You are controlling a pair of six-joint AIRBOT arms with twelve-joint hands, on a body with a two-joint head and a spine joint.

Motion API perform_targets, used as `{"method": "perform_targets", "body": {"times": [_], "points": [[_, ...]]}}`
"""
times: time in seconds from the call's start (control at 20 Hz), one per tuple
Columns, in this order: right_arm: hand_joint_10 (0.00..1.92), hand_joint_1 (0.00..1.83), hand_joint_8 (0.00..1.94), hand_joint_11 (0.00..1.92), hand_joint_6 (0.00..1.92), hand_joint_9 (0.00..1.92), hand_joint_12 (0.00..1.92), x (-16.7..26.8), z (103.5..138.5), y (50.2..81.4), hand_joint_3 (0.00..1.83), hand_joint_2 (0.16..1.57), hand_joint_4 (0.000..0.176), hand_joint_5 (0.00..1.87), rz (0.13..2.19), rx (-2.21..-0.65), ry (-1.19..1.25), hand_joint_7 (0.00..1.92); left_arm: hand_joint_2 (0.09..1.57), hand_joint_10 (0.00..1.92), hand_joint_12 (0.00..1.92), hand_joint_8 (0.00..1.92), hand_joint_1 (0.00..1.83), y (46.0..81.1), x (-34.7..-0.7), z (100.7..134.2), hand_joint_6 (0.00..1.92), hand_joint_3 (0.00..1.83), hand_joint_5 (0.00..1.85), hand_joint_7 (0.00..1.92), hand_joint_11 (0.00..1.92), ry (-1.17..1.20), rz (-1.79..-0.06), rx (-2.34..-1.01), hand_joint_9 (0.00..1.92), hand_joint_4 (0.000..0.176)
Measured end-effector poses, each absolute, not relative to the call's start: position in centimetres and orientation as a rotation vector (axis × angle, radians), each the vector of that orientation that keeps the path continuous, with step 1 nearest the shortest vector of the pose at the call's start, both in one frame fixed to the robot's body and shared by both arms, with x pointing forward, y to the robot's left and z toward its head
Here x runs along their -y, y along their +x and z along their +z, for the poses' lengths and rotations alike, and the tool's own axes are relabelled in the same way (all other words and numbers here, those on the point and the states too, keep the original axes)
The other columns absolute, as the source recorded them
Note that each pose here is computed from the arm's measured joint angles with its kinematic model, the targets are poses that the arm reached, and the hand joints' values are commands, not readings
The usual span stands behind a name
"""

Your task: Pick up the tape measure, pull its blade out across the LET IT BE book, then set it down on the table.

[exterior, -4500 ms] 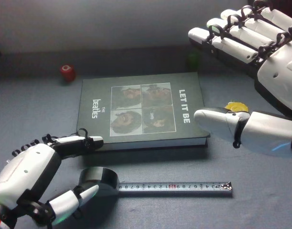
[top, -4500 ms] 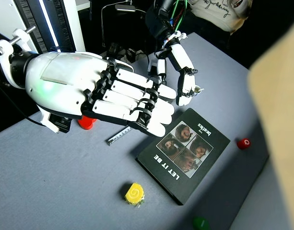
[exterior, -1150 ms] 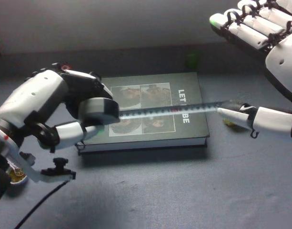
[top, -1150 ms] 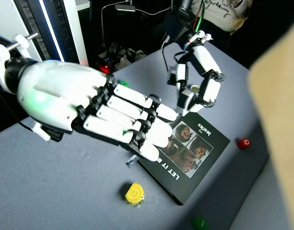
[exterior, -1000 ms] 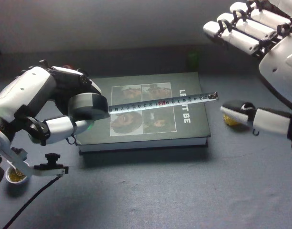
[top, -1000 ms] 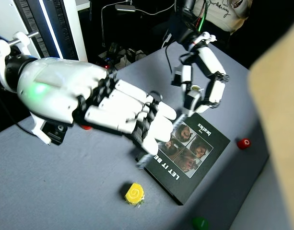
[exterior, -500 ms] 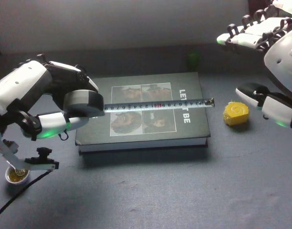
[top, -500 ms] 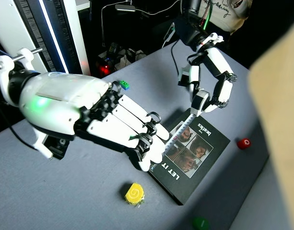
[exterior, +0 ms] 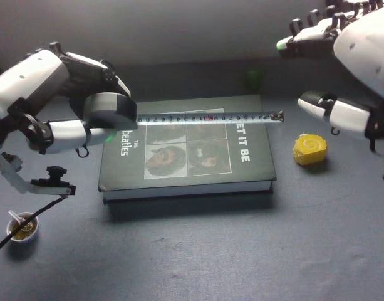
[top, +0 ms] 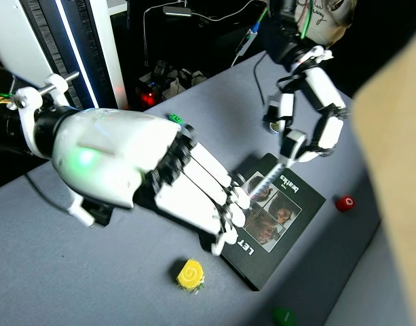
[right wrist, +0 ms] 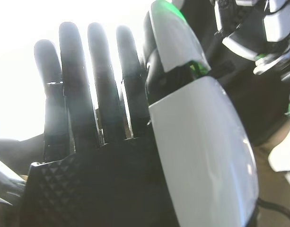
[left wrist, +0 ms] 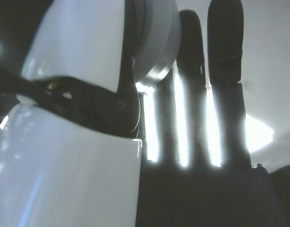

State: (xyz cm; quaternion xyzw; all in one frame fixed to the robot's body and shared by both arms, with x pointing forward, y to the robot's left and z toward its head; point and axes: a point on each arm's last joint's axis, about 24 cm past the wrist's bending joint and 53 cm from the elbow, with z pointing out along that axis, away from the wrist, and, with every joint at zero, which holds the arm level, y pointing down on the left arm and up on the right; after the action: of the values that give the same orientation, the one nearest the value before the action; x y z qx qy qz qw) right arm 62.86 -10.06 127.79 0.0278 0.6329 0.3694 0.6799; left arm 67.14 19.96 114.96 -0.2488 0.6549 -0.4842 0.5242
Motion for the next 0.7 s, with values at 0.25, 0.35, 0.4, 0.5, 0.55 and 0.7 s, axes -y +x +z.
{"method": "perform_targets", "body": {"times": [0.25,0.35,0.4,0.5,0.55,0.7], "points": [[0.06,1.0,0.02,0.4,0.03,0.81,1.16,8.0,128.1,65.2,0.0,1.18,0.0,0.75,0.898,-1.519,0.039,0.8,1.09,1.25,0.95,0.92,1.38,67.3,-20.4,114.5,0.63,0.0,1.07,1.03,0.9,-0.616,-1.148,-1.593,0.91,0.0],[0.06,0.99,0.02,0.41,0.03,0.81,1.16,7.5,127.4,66.1,0.0,1.18,0.0,0.75,0.888,-1.552,0.016,0.8,1.09,1.26,0.95,0.9,1.38,67.5,-21.2,114.4,0.64,0.0,1.07,1.03,0.9,-0.674,-1.152,-1.577,0.92,0.0],[0.06,0.99,0.02,0.41,0.03,0.82,1.16,7.3,127.1,66.5,0.0,1.18,0.0,0.76,0.882,-1.563,0.006,0.8,1.09,1.26,0.95,0.89,1.38,67.6,-21.4,114.4,0.64,0.0,1.07,1.04,0.9,-0.685,-1.149,-1.575,0.91,0.0],[0.06,0.99,0.02,0.41,0.03,0.82,1.17,6.5,127.1,67.7,0.0,1.18,0.0,0.76,0.865,-1.563,0.004,0.81,1.09,1.25,0.95,0.89,1.38,67.6,-21.4,114.5,0.64,0.0,1.07,1.04,0.9,-0.681,-1.151,-1.574,0.91,0.0],[0.06,1.0,0.02,0.42,0.03,0.83,1.17,6.4,127.3,68.2,0.0,1.18,0.0,0.76,0.856,-1.551,0.034,0.81,1.09,1.25,0.95,0.9,1.38,67.6,-21.4,114.5,0.63,0.0,1.07,1.04,0.9,-0.682,-1.154,-1.573,0.91,0.0],[0.06,1.0,0.02,0.41,0.03,0.83,1.17,6.3,126.9,68.5,0.0,1.18,0.0,0.76,0.823,-1.536,0.092,0.81,1.09,1.25,0.96,0.91,1.38,67.8,-22.1,114.4,0.63,0.0,1.07,1.04,0.91,-0.684,-1.137,-1.574,0.91,0.0]]}}
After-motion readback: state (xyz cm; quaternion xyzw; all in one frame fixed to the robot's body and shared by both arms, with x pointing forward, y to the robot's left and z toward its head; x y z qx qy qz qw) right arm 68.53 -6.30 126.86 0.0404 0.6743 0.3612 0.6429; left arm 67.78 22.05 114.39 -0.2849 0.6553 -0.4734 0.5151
